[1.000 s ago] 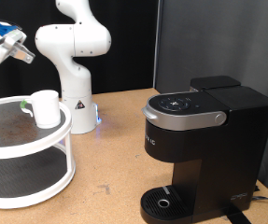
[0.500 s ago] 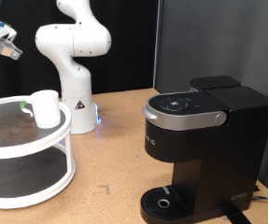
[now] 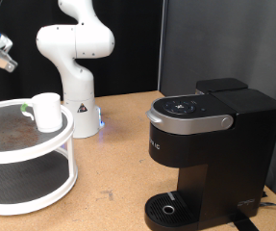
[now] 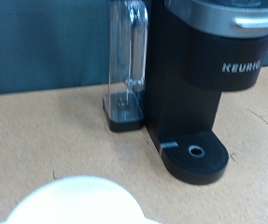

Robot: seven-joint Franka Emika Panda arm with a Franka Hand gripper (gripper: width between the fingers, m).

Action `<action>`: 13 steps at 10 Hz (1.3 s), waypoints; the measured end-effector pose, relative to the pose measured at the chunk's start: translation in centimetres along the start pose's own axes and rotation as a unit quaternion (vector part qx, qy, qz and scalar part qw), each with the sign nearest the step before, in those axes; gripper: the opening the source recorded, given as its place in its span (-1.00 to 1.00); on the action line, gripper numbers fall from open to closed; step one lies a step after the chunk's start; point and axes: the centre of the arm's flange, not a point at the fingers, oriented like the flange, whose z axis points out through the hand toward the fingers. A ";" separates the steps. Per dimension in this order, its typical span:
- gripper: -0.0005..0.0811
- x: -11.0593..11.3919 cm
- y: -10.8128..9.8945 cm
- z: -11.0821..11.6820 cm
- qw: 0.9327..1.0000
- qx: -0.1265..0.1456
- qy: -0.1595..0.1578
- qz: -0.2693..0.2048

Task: Make a cup of coffee with the keurig machine

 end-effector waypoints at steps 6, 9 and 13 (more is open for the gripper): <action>0.16 -3.9 2.8 3.3 1.000 -0.020 -0.021 -0.008; 0.81 -5.3 3.9 5.2 0.999 -0.018 -0.037 -0.009; 0.98 -5.8 4.5 8.0 0.999 0.002 -0.019 -0.028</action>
